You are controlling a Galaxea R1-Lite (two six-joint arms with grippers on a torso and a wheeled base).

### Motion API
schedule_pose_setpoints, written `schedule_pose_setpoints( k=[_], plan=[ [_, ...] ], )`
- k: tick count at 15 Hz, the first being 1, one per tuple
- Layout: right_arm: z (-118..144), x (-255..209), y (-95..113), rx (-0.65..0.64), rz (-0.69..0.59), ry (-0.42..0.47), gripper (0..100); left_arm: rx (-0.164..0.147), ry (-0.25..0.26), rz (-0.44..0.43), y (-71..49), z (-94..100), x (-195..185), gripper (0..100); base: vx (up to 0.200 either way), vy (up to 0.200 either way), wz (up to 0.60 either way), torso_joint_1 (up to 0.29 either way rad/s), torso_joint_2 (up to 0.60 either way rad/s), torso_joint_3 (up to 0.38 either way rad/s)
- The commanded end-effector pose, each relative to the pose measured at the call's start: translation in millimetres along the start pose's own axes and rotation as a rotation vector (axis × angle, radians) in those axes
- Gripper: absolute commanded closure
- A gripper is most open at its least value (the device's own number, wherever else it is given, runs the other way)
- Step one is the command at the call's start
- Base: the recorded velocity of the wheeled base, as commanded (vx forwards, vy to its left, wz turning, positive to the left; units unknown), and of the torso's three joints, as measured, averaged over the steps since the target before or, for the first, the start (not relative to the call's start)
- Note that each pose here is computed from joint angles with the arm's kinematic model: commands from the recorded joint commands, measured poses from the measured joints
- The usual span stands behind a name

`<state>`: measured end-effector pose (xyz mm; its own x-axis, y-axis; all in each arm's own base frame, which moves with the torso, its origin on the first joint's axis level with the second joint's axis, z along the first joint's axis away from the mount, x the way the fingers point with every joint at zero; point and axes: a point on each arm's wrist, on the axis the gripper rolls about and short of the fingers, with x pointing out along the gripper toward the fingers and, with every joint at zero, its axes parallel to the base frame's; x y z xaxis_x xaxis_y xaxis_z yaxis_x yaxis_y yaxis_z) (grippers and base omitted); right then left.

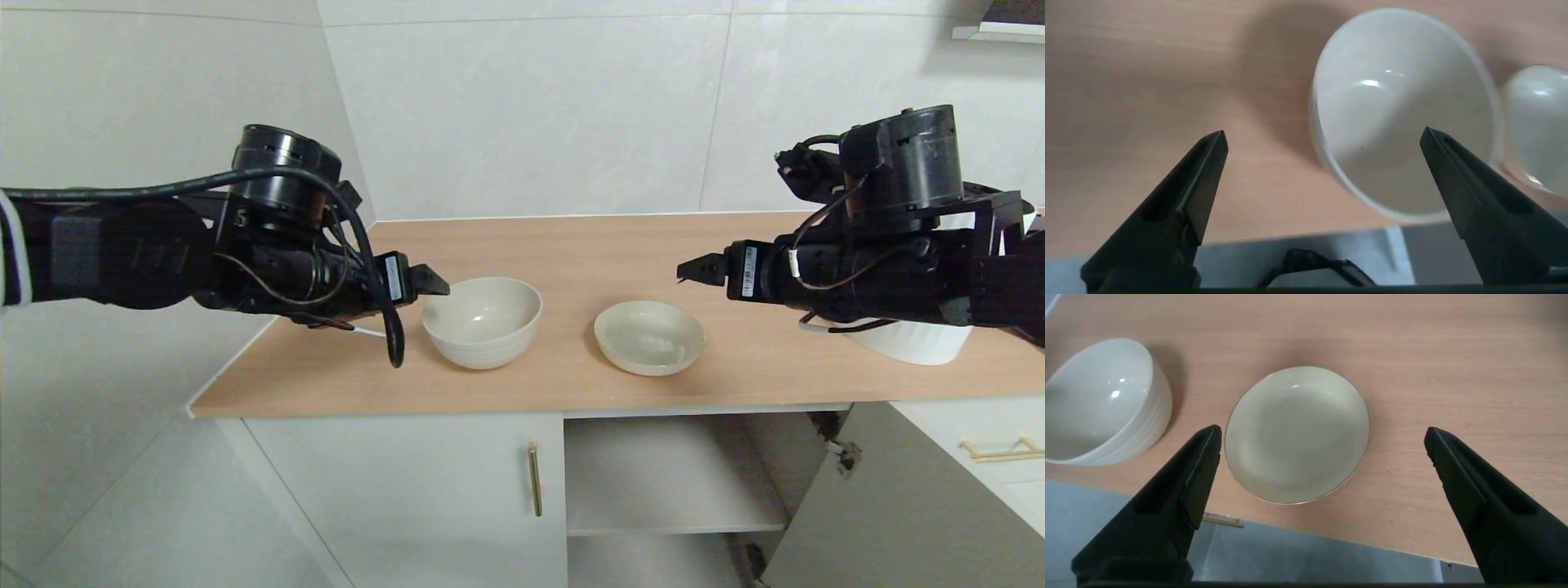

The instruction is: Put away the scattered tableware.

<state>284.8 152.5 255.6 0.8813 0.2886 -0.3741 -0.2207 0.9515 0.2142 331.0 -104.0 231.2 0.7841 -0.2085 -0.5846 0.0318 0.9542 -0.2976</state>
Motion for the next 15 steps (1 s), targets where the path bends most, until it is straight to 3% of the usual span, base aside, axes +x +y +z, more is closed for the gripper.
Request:
schedule_pose_setpoints(
  k=[1,8,9,15],
  plan=[
    [-3.4,1.7,3.3,-0.006,0.008,0.011,0,0.022,0.025,0.091,-7.6,-8.5,39.7,0,0.000,0.000,0.00,0.000,0.00,0.000],
    [-2.9,1.1,3.2,-0.003,0.002,0.006,0,0.040,0.052,0.095,-14.9,-17.5,50.0,0,0.000,0.000,0.00,0.000,0.00,0.000],
    [-2.8,1.1,3.0,-0.004,-0.006,0.004,0,0.045,0.057,0.093,-16.8,-19.3,51.5,100,0.000,0.000,0.00,0.000,0.00,0.000],
    [-2.5,1.0,3.1,-0.003,-0.007,0.003,0,0.052,0.070,0.089,-19.3,-23.5,56.6,100,0.000,0.000,0.00,0.000,0.00,0.000]
  ],
)
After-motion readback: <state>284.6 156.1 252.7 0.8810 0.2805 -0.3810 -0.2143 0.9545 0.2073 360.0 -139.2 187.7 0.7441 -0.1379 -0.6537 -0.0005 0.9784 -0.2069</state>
